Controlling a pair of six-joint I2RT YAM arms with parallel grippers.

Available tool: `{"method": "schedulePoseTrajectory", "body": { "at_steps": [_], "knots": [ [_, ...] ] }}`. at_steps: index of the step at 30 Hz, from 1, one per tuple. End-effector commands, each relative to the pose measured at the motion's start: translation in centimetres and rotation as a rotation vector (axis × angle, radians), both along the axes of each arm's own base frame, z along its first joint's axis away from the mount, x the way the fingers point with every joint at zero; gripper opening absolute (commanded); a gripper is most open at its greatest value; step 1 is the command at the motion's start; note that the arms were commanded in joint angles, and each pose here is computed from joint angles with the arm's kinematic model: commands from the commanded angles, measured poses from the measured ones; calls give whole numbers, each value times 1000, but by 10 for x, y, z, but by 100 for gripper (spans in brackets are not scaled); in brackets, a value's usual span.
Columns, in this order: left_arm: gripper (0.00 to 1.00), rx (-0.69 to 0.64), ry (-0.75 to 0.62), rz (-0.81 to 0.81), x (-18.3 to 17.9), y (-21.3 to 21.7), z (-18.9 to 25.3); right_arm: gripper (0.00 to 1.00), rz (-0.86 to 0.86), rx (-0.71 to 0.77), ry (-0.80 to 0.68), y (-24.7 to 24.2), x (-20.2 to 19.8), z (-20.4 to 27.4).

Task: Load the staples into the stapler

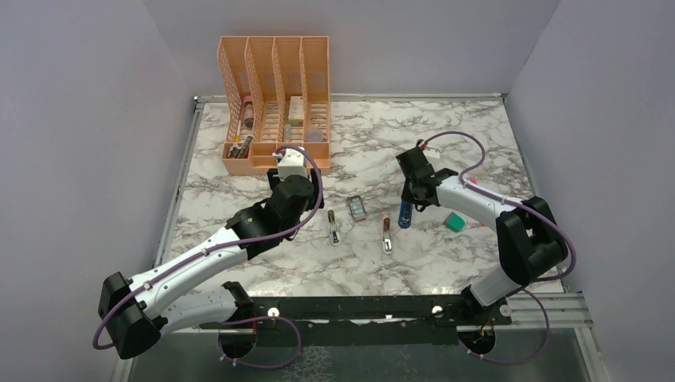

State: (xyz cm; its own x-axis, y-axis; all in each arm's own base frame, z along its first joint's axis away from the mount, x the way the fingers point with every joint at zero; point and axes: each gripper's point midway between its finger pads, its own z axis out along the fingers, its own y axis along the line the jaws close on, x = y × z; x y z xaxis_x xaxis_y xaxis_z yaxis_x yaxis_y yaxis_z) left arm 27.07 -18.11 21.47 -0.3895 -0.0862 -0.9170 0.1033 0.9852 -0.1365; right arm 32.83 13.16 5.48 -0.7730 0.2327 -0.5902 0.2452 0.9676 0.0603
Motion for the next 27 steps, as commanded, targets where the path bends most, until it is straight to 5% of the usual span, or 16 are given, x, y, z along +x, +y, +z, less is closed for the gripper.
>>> {"method": "schedulePoseTrajectory", "body": {
  "at_steps": [1, 27],
  "knots": [
    [71, -23, -12, -8, 1, -1, 6, 20, -3, 9, -5, 1, 5, -4],
    [71, -27, -9, -7, 1, 0, 5, 20, -2, 24, -44, 3, 11, 11]
  ]
}}
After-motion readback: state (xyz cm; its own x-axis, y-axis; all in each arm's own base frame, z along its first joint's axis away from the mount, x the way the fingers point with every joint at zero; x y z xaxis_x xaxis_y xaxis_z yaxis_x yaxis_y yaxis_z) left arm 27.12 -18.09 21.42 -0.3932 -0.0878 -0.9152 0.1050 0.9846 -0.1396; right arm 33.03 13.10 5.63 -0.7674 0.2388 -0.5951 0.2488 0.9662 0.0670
